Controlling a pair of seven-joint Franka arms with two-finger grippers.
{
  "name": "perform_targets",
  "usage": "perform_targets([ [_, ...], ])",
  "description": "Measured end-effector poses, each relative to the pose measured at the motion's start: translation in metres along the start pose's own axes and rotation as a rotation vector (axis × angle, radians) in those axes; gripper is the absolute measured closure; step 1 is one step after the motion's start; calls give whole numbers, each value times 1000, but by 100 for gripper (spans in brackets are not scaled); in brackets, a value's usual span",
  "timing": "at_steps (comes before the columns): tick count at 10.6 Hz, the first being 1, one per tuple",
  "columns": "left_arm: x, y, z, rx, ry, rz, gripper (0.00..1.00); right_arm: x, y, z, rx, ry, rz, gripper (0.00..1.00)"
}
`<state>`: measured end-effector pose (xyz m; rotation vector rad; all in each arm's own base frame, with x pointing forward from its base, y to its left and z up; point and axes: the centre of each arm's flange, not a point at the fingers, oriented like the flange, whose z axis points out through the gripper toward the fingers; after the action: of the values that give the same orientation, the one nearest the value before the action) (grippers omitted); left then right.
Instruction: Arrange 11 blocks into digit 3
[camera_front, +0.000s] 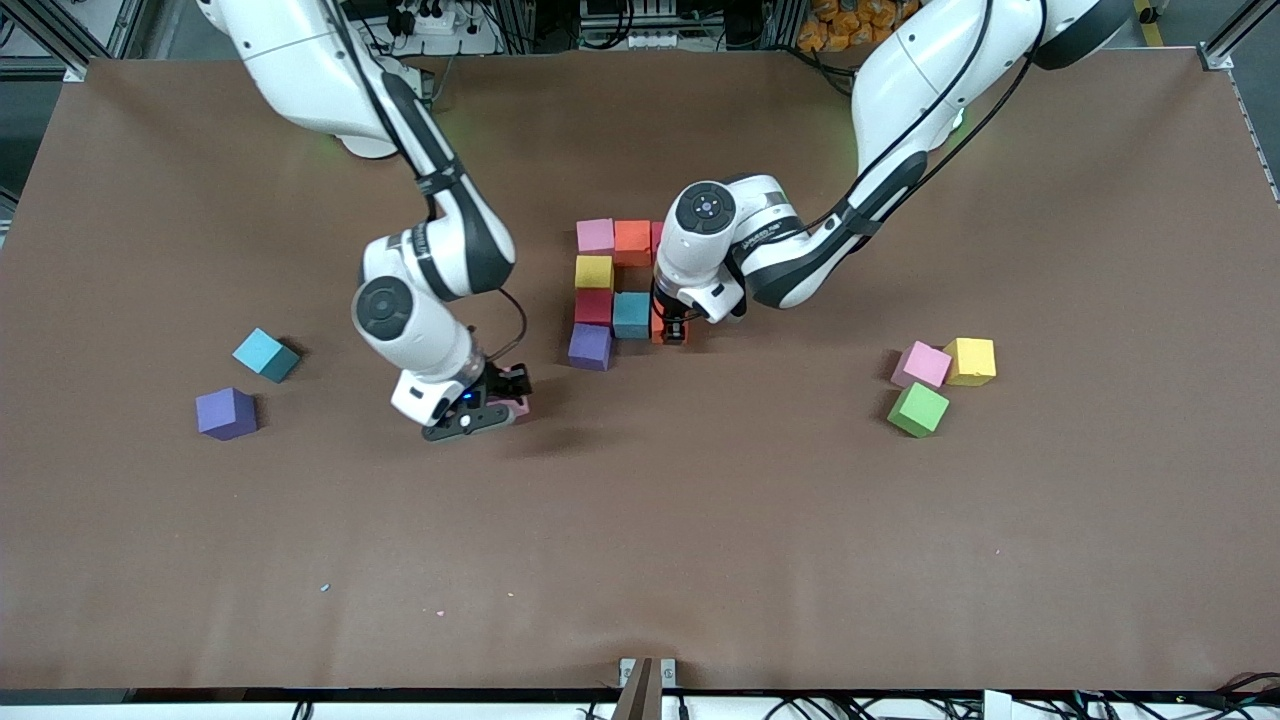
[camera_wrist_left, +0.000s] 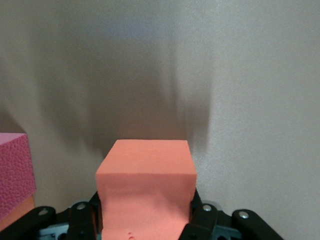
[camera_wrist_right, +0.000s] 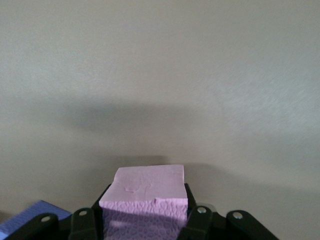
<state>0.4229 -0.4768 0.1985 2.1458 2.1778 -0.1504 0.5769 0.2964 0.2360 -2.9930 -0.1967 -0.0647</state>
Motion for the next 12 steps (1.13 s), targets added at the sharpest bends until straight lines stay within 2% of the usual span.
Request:
perform_targets([
  [3,0,1,0,-3,1,0,39,-6,-30,10,-1,-5,179,44],
  [6,1,4,0,-6,2,-6,39,-13,-67,16,3,-3,307,44],
  [8,2,4,0,-6,2,-8,39,-14,-81,21,-1,4,345,44],
  [12,1,4,0,-6,2,-7,39,-1,-70,31,-26,21,362,44],
])
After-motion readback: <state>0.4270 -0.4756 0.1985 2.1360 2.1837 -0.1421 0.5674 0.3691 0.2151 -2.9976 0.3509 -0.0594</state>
